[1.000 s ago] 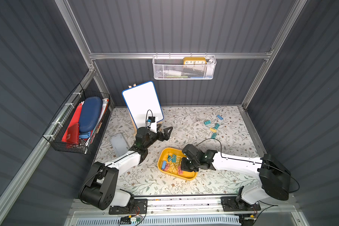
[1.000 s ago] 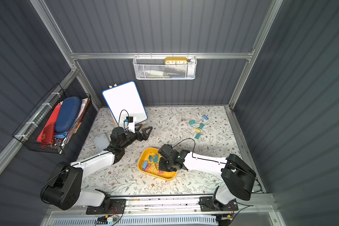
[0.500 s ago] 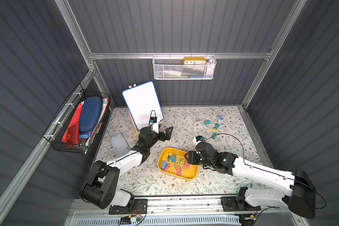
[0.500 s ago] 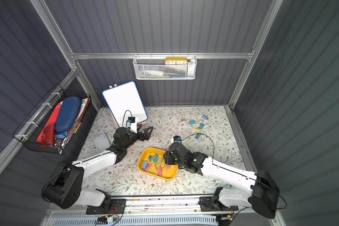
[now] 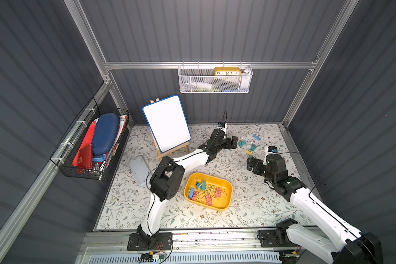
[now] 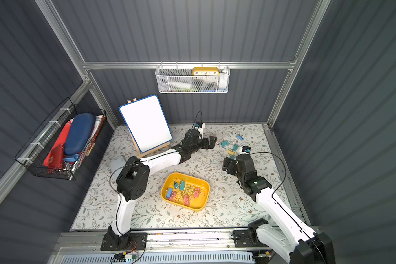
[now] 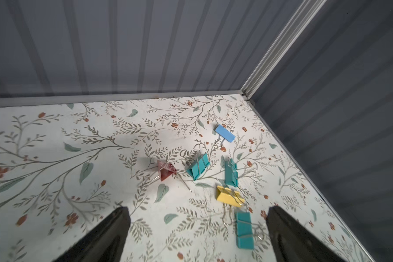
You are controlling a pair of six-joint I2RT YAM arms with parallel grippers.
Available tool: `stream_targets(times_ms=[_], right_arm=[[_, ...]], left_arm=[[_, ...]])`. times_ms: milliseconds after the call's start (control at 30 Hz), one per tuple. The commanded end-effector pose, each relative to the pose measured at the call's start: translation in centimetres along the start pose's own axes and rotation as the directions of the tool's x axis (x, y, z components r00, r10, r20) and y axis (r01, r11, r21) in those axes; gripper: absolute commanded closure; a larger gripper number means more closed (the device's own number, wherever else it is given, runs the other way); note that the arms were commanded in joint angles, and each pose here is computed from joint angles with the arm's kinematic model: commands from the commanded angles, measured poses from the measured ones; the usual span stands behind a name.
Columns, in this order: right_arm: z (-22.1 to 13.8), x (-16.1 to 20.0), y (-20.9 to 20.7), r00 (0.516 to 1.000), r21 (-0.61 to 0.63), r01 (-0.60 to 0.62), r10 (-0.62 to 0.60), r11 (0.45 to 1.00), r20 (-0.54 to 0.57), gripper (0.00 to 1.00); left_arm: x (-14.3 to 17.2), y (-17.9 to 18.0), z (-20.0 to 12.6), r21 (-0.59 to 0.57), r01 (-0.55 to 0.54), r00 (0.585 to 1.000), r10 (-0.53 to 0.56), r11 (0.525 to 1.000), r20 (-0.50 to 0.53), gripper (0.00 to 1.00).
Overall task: Put the binder clips in the storage box
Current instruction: Pick up the binder clip at the center of the board.
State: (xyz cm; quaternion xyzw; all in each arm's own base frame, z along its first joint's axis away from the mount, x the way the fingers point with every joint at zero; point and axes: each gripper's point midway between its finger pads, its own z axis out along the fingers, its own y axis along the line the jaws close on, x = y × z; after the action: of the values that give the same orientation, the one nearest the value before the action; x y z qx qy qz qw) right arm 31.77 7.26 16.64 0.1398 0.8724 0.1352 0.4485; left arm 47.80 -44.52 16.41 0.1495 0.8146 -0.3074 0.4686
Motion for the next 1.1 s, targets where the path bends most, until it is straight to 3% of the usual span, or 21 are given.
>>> stream_targets(times_ms=[0, 133, 300, 367, 533, 633, 767, 867, 1067], right_arm=[[0.3, -0.2, -0.2, 0.999, -0.058, -0.047, 0.048, 0.997, 0.021, 0.01], [0.8, 0.3, -0.5, 0.994, -0.092, -0.111, 0.113, 0.99, 0.014, 0.01], [1.4, 1.1, -0.4, 0.992, -0.108, -0.129, 0.128, 0.986, -0.022, 0.01], [1.5, 1.3, -0.5, 0.991, -0.106, -0.132, 0.13, 0.985, -0.029, 0.02], [1.6, 1.1, -0.4, 0.991, -0.112, -0.137, 0.136, 0.984, -0.019, 0.02], [1.7, 1.0, -0.5, 0.99, -0.106, -0.139, 0.138, 0.985, -0.016, 0.03], [1.6, 0.9, -0.5, 0.99, -0.108, -0.141, 0.14, 0.984, -0.012, 0.03], [1.6, 0.7, -0.5, 0.99, -0.105, -0.141, 0.141, 0.984, -0.005, 0.03], [1.6, 0.8, -0.6, 0.99, -0.099, -0.14, 0.14, 0.985, -0.005, 0.03]], left_arm=[[3.2, 2.2, 3.2, -0.083, 0.035, 0.99, -0.046, 0.996, -0.136, 0.01], [4.0, 2.1, 7.4, -0.066, 0.029, 0.983, -0.041, 0.997, -0.181, 0.01], [4.9, 4.3, 9.4, -0.09, 0.085, 0.978, -0.1, 0.992, -0.184, 0.01], [5.1, 4.7, 9.7, -0.059, 0.093, 0.977, -0.102, 0.994, -0.186, 0.09], [5.3, 4.5, 9.9, -0.013, 0.053, 0.982, -0.054, 0.999, -0.18, 0.39], [5.4, 5.1, 10.0, -0.018, 0.057, 0.981, -0.059, 0.998, -0.185, 0.51], [5.8, 5.5, 10.1, -0.011, 0.072, 0.978, -0.073, 0.997, -0.196, 0.55], [6.2, 5.6, 10.2, -0.012, 0.072, 0.975, -0.072, 0.997, -0.21, 0.63], [7.0, 6.1, 9.7, -0.036, 0.073, 0.968, -0.08, 0.997, -0.237, 0.68]])
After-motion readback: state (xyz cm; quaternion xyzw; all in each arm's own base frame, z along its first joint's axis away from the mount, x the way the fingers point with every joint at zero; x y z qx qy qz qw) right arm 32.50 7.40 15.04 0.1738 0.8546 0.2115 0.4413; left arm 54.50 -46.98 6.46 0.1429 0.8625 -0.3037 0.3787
